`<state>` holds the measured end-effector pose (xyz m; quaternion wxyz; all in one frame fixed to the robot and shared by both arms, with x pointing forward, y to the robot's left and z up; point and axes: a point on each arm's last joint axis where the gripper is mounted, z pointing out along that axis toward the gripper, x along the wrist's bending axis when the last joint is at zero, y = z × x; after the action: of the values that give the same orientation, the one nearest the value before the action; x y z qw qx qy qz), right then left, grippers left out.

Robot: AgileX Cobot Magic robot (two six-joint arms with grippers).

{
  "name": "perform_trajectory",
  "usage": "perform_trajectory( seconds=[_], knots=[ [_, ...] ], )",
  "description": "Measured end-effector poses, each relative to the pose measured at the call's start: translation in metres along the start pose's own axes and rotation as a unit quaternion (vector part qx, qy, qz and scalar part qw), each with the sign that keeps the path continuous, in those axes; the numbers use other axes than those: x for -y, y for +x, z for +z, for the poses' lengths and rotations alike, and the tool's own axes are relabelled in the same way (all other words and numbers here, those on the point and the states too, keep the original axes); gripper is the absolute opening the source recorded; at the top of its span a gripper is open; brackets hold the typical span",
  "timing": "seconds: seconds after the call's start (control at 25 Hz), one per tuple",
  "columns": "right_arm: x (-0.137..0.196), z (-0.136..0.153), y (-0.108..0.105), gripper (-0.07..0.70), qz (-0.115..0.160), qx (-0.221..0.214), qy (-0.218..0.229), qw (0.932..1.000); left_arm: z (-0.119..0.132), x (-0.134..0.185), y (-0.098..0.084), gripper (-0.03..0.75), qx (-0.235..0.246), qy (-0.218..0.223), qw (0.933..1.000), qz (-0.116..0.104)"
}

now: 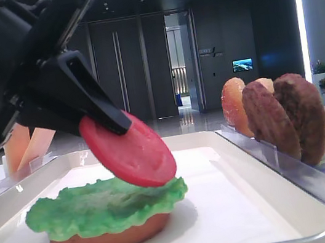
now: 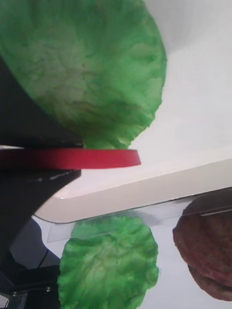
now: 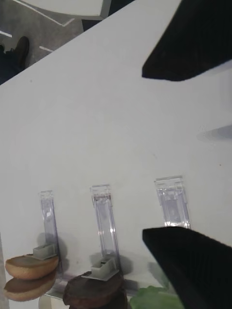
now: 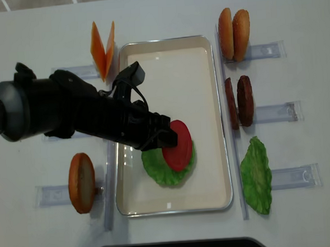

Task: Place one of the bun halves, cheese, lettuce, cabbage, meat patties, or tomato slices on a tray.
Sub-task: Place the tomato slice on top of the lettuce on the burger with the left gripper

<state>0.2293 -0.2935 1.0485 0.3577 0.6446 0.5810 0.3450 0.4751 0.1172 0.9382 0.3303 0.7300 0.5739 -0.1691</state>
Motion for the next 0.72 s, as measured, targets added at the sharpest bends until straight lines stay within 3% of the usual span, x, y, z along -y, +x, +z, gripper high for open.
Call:
perform_trajectory(
  seconds=[0.72],
  knots=[
    [0.0,0.0,0.0,0.58,0.0,0.0,0.0,1.0,0.0,0.004,0.0026,0.05,-0.013,0.02,0.9997,-0.001]
  ],
)
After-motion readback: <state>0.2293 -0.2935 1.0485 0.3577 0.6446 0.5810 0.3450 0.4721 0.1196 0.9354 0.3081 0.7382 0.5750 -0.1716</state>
